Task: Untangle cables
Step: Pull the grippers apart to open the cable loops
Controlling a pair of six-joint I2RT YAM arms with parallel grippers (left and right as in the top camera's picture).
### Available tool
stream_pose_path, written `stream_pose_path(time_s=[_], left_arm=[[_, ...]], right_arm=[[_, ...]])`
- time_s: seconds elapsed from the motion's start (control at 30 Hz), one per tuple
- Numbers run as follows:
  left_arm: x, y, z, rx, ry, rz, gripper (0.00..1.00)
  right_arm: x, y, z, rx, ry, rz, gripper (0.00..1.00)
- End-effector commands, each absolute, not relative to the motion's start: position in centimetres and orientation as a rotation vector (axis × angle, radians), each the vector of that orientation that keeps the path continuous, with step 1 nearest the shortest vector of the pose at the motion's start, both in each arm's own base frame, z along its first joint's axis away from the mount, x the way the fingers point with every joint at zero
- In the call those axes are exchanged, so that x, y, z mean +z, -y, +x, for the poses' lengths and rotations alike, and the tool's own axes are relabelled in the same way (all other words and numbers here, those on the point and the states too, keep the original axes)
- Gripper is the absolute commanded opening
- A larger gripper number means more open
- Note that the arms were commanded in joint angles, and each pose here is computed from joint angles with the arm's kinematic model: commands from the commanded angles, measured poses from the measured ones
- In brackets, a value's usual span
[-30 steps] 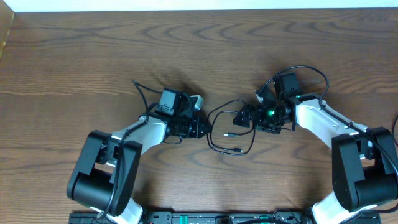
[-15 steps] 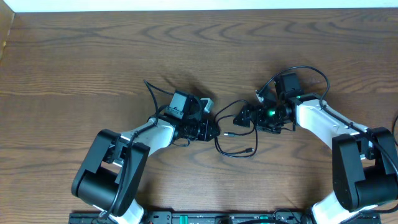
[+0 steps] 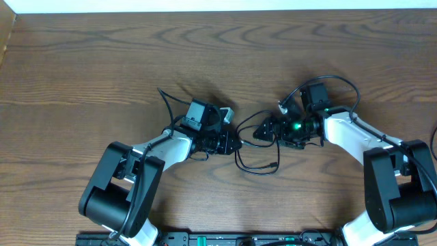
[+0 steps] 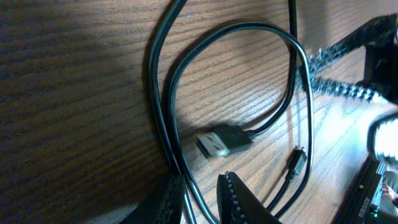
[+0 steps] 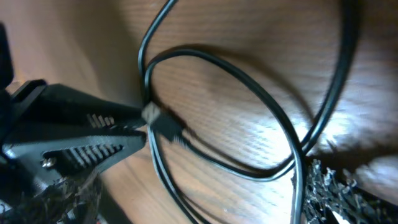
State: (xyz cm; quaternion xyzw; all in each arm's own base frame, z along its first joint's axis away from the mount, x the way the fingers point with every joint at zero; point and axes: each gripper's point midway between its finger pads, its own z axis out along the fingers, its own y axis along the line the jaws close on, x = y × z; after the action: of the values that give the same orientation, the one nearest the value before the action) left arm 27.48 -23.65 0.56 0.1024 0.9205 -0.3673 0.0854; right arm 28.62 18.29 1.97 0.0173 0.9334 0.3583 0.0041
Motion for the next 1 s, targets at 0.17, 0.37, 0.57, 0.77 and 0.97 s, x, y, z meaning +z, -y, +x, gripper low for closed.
stream_pose_path(time_s=[0.17,0.37,0.57,0.77,0.97], left_arm=[[-1.5,22.8,27.0,-1.017,-2.807,0.257,0.25],[-1.4,22.8,27.2,-1.020,-2.803,0.249,0.25],[-1.5,22.8,27.1,-1.020,-2.803,0.249,0.25],[-1.4,22.9,27.3,-1.020,-2.792,0.254,0.25],[-0.4,23.3,28.3,-1.032,-2.731,0.273,0.27]], right_arm=[[-4.0,-15.8,23.7,0.919,-3.152,0.190,0.99],[-4.0,-15.9,23.8,0.919,-3.151,0.212,0.60],[-4.0,-15.9,23.9,0.918,-3.151,0.224,0.01],[-3.9,-15.9,24.3,0.922,-3.132,0.215,0.01],[-3.5,-16.2,25.3,0.929,-3.098,0.197,0.01]])
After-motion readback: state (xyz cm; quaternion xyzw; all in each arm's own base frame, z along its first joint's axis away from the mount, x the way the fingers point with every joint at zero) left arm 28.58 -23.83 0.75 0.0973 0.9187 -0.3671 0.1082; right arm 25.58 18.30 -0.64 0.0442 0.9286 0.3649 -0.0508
